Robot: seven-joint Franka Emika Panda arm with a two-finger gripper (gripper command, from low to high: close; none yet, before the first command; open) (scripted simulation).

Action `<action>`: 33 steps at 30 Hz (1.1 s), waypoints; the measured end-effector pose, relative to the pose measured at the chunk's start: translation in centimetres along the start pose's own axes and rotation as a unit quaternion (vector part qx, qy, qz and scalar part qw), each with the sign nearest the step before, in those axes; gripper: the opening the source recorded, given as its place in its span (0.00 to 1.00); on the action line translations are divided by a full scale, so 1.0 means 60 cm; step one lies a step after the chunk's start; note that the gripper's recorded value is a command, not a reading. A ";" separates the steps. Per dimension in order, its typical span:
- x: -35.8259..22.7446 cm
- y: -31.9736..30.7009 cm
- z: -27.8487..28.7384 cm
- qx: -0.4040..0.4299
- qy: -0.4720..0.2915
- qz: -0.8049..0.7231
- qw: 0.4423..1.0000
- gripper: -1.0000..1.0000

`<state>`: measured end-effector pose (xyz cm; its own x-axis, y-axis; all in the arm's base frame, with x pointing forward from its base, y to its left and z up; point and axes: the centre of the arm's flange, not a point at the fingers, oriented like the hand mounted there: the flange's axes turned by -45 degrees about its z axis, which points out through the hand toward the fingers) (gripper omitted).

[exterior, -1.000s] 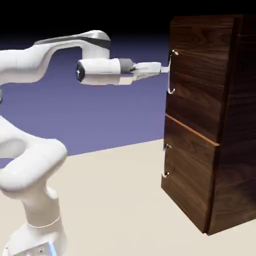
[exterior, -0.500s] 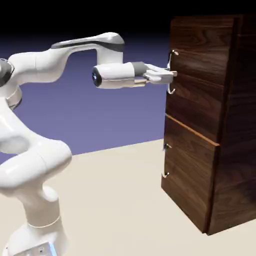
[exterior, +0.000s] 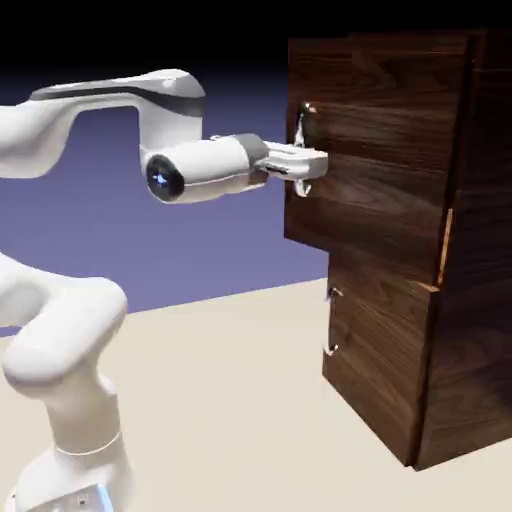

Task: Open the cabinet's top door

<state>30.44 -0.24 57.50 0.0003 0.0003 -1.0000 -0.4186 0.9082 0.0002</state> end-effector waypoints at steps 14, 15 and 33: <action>0.000 -0.111 -0.133 -0.177 0.000 0.000 0.984 0.00; 0.000 -0.121 -0.142 -0.190 0.000 0.000 0.982 0.00; 0.000 -0.356 -0.243 -0.439 0.000 0.000 0.898 0.00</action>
<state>26.14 -25.72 57.51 0.0001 -0.0001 -1.0000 -0.9739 0.2272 -0.0001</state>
